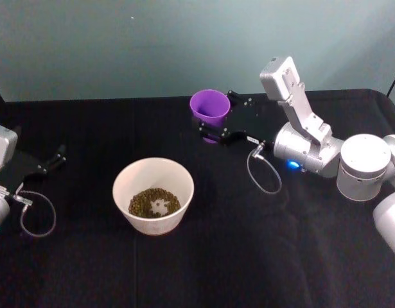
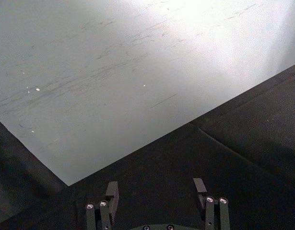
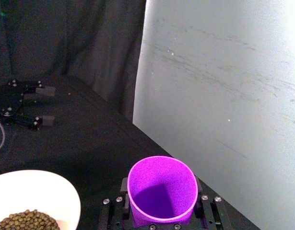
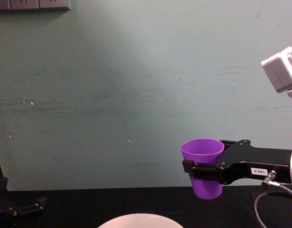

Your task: Pick up the cup and pour the mung beans from the cup into the bowl.

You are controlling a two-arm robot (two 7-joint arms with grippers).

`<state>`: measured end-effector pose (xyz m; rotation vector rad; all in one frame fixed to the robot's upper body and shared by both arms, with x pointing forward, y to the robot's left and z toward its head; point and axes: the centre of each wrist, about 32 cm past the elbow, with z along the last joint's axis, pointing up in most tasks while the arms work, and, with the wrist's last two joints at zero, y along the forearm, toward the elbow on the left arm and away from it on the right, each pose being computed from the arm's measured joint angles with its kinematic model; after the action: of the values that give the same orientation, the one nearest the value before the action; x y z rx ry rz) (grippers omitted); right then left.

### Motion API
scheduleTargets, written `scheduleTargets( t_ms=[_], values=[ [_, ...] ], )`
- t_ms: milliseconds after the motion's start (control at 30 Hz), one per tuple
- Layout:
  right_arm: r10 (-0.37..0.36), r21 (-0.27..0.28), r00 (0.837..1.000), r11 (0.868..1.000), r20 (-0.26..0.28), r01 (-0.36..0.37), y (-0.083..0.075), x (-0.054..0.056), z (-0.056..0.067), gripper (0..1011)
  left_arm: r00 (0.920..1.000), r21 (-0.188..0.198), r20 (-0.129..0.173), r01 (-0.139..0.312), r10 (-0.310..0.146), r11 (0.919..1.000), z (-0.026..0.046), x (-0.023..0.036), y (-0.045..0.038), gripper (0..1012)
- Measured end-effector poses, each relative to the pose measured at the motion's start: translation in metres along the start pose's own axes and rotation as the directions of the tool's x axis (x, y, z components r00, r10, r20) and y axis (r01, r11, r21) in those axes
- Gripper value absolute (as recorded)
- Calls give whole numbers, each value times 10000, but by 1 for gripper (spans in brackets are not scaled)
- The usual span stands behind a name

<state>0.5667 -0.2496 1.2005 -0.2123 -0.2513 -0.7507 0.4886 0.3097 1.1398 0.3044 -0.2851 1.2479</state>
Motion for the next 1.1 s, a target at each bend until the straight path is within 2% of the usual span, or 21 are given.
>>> scheduleTargets(
  t_ms=[267, 467, 667, 800, 900, 933, 1100],
  values=[
    [2, -1, 10000, 10000, 31, -2, 3, -3, -4, 730, 10000, 0, 0, 0, 0, 10000, 0, 0, 0, 1011],
    [162, 47, 9992, 9999, -368, -160, 18, 51, -1, 731, 10000, 0, 1, 0, 0, 10000, 0, 0, 0, 1012],
    [197, 173, 9940, 9997, -1077, -179, 22, 111, -47, 731, 10000, 0, 0, 0, 0, 10000, 0, 0, 0, 1012],
    [398, 420, 9842, 9986, -1725, -330, -10, 151, -134, 731, 10000, 1, 0, 0, 0, 10000, 0, 0, 0, 1011],
    [669, 627, 9778, 9965, -1987, -555, -32, 166, -227, 731, 10000, 0, 0, 0, 0, 10000, 0, 0, 0, 1011],
    [669, 627, 9778, 9965, -1987, -555, -32, 166, -227, 730, 10000, 0, 1, 0, 0, 10000, 0, 0, 0, 1011],
    [1034, 868, 9739, 9924, -2019, -874, -51, 154, -432, 731, 10000, 0, 0, 1, -1, 10000, 0, 0, 0, 1011]
  ],
)
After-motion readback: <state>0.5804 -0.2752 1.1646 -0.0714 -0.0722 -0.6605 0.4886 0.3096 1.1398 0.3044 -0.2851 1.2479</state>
